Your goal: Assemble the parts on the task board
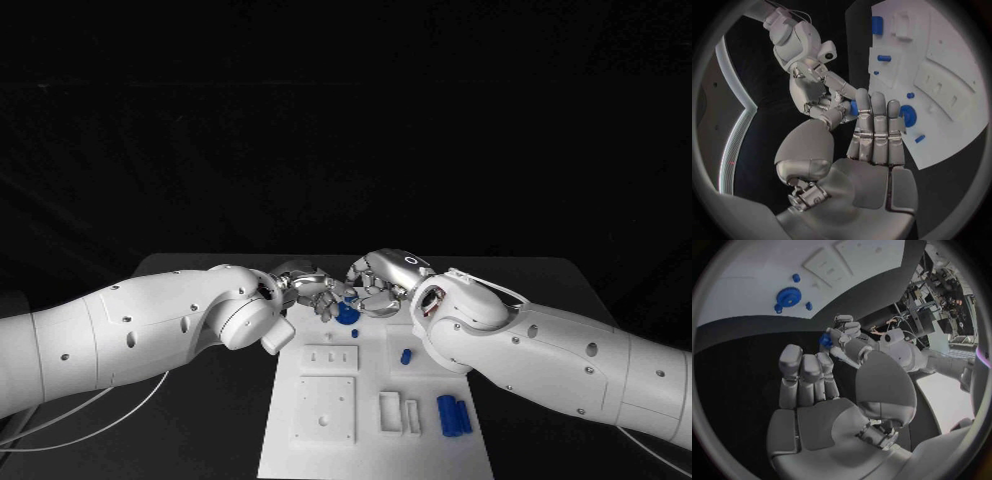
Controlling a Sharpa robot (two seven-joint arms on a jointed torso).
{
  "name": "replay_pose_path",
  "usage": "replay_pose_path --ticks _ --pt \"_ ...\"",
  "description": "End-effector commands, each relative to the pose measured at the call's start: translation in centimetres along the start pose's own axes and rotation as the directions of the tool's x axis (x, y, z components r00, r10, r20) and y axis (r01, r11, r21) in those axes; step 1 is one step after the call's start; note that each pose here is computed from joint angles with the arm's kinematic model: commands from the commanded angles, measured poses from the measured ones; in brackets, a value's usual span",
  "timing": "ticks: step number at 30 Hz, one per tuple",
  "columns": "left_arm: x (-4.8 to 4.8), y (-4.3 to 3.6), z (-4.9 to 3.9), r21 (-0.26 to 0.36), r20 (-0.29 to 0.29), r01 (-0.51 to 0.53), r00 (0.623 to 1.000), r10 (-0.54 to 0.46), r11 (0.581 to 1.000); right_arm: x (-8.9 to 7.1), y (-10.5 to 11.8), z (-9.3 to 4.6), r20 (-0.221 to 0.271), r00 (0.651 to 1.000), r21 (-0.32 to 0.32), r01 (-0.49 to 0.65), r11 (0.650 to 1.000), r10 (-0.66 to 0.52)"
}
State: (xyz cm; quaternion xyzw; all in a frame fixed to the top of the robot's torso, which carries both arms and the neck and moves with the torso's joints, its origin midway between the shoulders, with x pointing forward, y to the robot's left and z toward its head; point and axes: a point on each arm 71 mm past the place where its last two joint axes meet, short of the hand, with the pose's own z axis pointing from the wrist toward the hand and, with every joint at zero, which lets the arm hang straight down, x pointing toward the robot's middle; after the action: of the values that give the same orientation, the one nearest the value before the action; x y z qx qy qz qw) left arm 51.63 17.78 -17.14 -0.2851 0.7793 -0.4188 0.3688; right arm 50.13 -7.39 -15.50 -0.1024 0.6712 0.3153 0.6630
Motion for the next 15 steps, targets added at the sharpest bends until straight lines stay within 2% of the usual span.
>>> replay_pose_path --ticks 1,8,15 --pt "-0.12 -0.3 -0.08 0.02 0.016 -0.029 0.999 0.028 0.999 -0.3 -1.0 -0.2 0.041 0.998 0.018 -0.043 0.999 0.043" --pt "-0.28 -0.15 -0.14 0.015 0.019 -0.078 0.997 0.078 0.997 -1.2 -2.9 -1.0 0.116 0.99 0.034 -0.089 0.995 0.084" --pt "-0.38 0.14 -0.18 -0.017 0.013 -0.139 0.99 0.139 0.99 -1.8 -5.0 -2.5 0.143 0.984 0.056 -0.113 0.992 0.104"
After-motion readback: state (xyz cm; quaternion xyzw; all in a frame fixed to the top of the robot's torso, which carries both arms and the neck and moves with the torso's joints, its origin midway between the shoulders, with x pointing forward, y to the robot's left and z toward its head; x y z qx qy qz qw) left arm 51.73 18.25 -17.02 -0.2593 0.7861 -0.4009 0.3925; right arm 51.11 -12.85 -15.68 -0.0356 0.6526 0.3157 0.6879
